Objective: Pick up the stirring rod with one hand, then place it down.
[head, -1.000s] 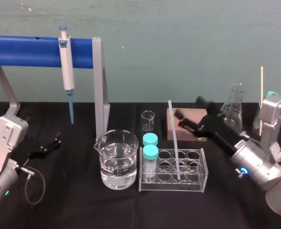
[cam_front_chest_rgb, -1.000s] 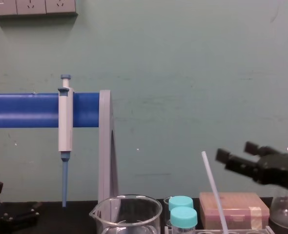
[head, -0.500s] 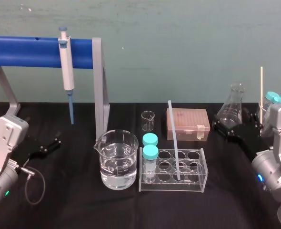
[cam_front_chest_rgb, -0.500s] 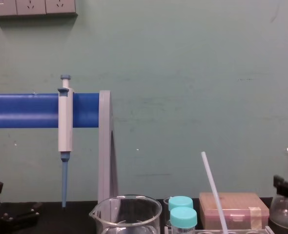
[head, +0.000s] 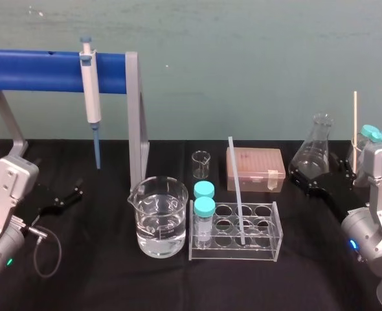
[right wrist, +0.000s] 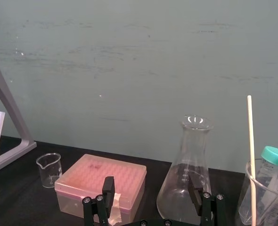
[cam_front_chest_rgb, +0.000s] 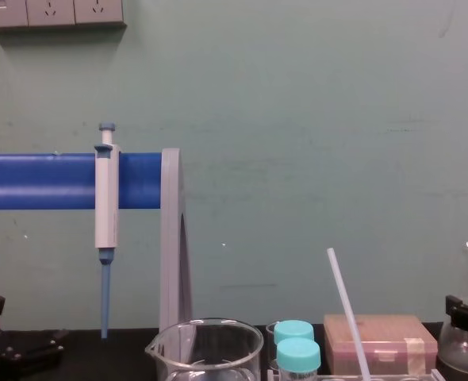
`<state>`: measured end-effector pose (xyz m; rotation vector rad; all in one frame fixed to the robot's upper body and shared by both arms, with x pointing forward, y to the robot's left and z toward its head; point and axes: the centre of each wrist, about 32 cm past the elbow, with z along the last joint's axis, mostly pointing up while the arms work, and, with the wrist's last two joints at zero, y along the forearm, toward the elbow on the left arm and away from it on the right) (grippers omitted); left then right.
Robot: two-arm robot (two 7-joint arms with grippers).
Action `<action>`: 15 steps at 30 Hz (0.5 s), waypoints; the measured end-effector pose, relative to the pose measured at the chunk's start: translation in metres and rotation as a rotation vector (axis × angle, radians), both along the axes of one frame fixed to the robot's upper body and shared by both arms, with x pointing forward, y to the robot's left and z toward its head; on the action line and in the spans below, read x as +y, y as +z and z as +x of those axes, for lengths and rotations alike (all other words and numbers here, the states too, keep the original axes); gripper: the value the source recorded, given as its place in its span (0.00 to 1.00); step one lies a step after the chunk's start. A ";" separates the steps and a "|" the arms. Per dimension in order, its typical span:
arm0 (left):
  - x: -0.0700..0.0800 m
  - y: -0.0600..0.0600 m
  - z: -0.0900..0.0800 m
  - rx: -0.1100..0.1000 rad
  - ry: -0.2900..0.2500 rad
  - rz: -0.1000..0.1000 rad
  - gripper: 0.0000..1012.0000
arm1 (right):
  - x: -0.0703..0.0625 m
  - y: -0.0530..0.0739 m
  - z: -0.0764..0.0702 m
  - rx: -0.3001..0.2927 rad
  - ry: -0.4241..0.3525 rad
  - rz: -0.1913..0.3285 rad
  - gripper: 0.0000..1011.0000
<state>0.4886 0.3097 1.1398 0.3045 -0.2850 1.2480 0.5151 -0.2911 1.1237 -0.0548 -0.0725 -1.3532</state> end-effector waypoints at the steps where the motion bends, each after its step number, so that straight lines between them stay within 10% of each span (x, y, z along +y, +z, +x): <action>1: 0.000 0.000 0.000 0.000 0.000 0.000 0.99 | 0.000 0.000 0.000 -0.001 0.000 0.000 0.99; 15: 0.000 0.000 0.000 0.000 0.000 0.000 0.99 | 0.000 0.001 0.000 -0.007 0.003 0.002 0.99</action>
